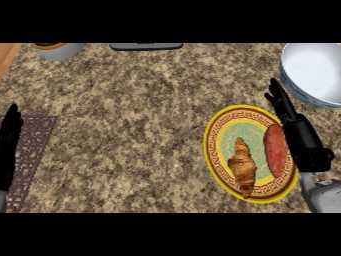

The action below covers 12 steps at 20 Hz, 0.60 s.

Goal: Pick the croissant from the plate and place it in the bowl

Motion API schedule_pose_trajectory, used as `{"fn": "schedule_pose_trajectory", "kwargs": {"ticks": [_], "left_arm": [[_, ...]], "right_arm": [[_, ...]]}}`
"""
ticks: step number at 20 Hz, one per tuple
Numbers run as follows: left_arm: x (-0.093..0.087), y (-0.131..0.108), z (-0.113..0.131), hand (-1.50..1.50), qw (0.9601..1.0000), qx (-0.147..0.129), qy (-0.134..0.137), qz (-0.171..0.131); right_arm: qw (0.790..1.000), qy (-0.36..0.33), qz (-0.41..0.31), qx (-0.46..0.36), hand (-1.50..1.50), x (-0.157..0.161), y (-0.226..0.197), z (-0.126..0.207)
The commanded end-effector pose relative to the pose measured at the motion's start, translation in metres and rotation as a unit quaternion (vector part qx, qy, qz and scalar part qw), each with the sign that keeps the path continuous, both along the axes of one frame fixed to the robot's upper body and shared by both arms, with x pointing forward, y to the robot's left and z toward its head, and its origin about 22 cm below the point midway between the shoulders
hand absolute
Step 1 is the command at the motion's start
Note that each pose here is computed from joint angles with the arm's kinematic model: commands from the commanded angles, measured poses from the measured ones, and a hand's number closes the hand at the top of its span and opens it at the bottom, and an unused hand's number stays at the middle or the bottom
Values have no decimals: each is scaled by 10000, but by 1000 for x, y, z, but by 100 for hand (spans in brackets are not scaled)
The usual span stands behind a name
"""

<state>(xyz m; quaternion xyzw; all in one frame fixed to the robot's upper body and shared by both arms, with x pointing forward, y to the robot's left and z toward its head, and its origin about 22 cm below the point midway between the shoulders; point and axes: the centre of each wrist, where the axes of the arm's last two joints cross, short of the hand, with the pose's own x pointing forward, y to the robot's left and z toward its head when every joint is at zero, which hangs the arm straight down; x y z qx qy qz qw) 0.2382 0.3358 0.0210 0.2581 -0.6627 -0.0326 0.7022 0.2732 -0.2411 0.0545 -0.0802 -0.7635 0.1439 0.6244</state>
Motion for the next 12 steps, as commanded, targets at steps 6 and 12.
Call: {"fn": "schedule_pose_trajectory", "kwargs": {"ticks": [6, 12], "left_arm": [[32, -6, 42, 0, 9960, -397, -546, -581], [18, -16, 23, 0, 9958, -732, -299, -455]], "right_arm": [[9908, -1248, 419, -304, 150, 9, -34, 120], [9517, 734, -2097, -2119, -150, -54, -59, 16]]}}
